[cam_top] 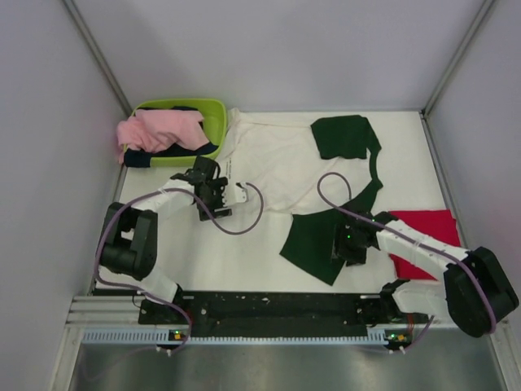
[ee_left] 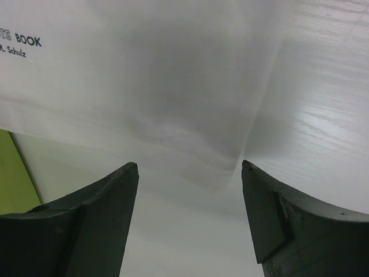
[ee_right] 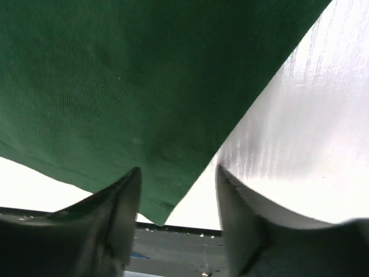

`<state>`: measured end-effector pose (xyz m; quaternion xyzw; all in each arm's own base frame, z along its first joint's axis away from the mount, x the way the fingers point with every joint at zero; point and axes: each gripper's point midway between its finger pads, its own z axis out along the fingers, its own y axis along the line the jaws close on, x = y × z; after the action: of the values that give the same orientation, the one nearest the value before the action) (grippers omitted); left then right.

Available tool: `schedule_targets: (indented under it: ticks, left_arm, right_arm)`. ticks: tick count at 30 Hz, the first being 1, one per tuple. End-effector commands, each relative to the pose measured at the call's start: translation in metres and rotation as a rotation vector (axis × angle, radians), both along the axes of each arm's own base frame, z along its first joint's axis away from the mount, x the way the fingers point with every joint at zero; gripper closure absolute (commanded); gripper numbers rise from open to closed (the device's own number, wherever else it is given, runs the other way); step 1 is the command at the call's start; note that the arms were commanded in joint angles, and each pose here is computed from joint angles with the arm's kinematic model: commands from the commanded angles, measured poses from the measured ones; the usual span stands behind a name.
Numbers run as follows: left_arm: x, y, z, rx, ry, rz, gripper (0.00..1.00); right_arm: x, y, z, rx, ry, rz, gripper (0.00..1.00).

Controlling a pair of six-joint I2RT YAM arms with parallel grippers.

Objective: Fold and stack the t-shirts
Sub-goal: Flatten out the tshirt

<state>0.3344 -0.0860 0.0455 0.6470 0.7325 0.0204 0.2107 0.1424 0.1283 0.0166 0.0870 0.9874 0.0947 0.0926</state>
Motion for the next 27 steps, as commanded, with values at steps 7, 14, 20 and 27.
schedule_targets:
  ticks: [7,14,20,27]
  left_arm:
    - [0.018,0.016,-0.014,0.033,-0.061,0.056,0.93]
    - [0.036,0.039,0.048,0.001,-0.155,0.179,1.0]
    - [0.029,0.04,0.117,-0.023,-0.246,0.18,1.0]
    - [0.033,0.047,0.213,-0.033,-0.371,0.229,1.0]
  right_arm:
    - [0.026,-0.007,0.006,0.052,-0.142,-0.108,1.0]
    - [0.059,-0.052,0.076,0.124,-0.347,-0.275,1.0]
    - [0.088,-0.077,0.213,0.102,-0.673,-0.321,1.0]
    - [0.091,-0.127,0.386,-0.046,-1.085,-0.362,1.0]
